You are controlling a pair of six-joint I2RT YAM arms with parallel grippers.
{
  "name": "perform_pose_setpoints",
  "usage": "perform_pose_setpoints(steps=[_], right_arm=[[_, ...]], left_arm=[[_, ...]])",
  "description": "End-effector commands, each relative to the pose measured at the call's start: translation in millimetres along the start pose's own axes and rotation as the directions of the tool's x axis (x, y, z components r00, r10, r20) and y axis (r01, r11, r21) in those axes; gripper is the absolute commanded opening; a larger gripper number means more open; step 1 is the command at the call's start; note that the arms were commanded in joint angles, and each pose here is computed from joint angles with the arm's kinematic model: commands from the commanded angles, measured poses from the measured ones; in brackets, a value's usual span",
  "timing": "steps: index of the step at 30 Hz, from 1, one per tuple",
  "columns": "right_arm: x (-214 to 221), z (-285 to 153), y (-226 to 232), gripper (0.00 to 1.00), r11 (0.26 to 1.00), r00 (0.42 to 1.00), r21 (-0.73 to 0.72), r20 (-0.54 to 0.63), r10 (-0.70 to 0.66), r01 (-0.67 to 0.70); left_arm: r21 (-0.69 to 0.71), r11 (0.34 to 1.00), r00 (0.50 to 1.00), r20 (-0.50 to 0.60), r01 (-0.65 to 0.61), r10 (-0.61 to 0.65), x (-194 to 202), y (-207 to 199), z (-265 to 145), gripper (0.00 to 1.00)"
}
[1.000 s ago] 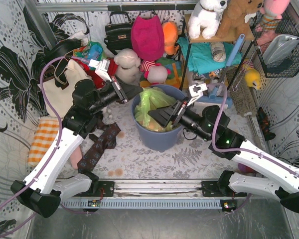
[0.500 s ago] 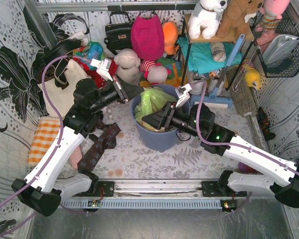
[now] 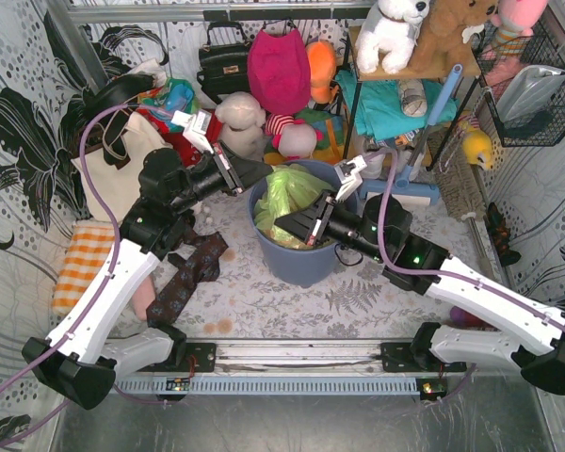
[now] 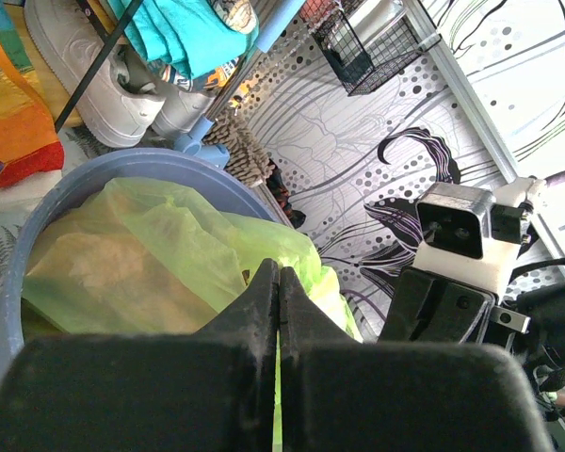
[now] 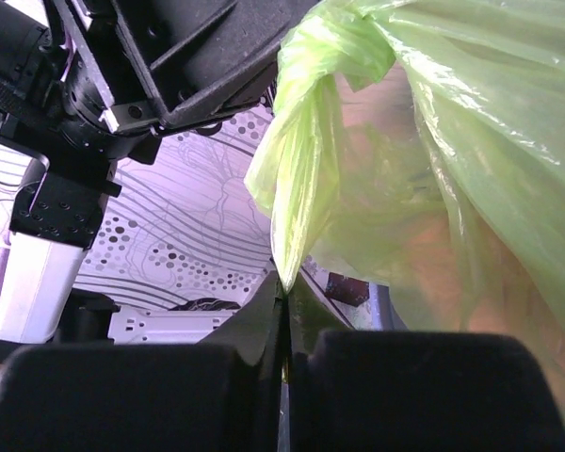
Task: Tie the trash bag
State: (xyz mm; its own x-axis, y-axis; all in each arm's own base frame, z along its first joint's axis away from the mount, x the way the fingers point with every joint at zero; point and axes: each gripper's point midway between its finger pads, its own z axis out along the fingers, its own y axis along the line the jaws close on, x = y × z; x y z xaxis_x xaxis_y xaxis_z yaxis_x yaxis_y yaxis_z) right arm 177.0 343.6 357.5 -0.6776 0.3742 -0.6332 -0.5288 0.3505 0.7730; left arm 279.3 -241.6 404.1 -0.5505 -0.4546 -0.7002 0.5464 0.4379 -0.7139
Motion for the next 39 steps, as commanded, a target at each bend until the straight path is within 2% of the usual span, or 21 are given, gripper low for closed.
perform_pose_setpoints(steps=[1, 9, 13, 17, 27, 32, 34, 35, 36, 37, 39], right_arm=[[-17.5, -14.7, 16.5, 0.00, 1.000, 0.999, -0.029, 0.044, -0.011, 0.012], [-17.9, -36.5, 36.6, 0.00, 0.995, 0.997, -0.059, -0.029, -0.078, 0.077], [-8.3, -44.7, 44.0, 0.00, 0.992, 0.992, -0.096, -0.089, -0.093, 0.084], [3.5, -49.1, 38.7, 0.00, 0.994, 0.983, -0.075, -0.159, -0.091, 0.080], [48.7, -56.5, -3.5, 0.00, 0.998, 0.957, 0.051, -0.286, 0.042, -0.029], [40.1, -61.1, 0.8, 0.00, 1.000, 0.968, 0.016, -0.251, -0.022, 0.026], [24.7, -64.5, 9.8, 0.00, 0.994, 0.974, -0.022, -0.200, -0.109, 0.107], [15.3, -66.9, 12.4, 0.17, 0.988, 0.974, -0.028, -0.163, -0.157, 0.154], [7.7, -70.7, 15.3, 0.40, 0.975, 0.966, -0.045, -0.132, -0.223, 0.218], [-1.1, -72.9, 18.0, 0.57, 0.954, 0.951, -0.066, -0.083, -0.298, 0.293], [-14.5, -78.0, 26.5, 0.63, 0.895, 0.902, -0.117, 0.017, -0.432, 0.430]], left_arm=[[0.053, 0.995, 0.994, 0.074, -0.089, 0.085, -25.4, -20.3, -1.3, 0.00], [0.007, 0.971, 0.961, 0.142, -0.239, 0.235, -65.1, -28.1, 13.9, 0.00], [0.016, 0.960, 0.947, 0.170, -0.281, 0.274, -81.3, -31.9, 28.2, 0.00], [0.004, 0.952, 0.935, 0.188, -0.307, 0.301, -91.1, -27.5, 40.9, 0.00], [-0.104, 0.950, 0.943, 0.126, -0.295, 0.307, -65.3, 37.0, 68.5, 0.00], [-0.112, 0.953, 0.950, 0.103, -0.282, 0.294, -56.3, 48.9, 73.2, 0.00], [-0.070, 0.955, 0.950, 0.107, -0.287, 0.293, -56.8, 39.5, 73.4, 0.00], [-0.051, 0.957, 0.951, 0.111, -0.286, 0.290, -57.3, 35.1, 73.3, 0.00], [-0.033, 0.957, 0.950, 0.114, -0.289, 0.291, -58.0, 30.4, 73.2, 0.00], [-0.022, 0.956, 0.949, 0.116, -0.292, 0.292, -59.3, 26.7, 72.9, 0.00], [-0.006, 0.957, 0.951, 0.114, -0.290, 0.288, -60.4, 21.6, 73.0, 0.00]])
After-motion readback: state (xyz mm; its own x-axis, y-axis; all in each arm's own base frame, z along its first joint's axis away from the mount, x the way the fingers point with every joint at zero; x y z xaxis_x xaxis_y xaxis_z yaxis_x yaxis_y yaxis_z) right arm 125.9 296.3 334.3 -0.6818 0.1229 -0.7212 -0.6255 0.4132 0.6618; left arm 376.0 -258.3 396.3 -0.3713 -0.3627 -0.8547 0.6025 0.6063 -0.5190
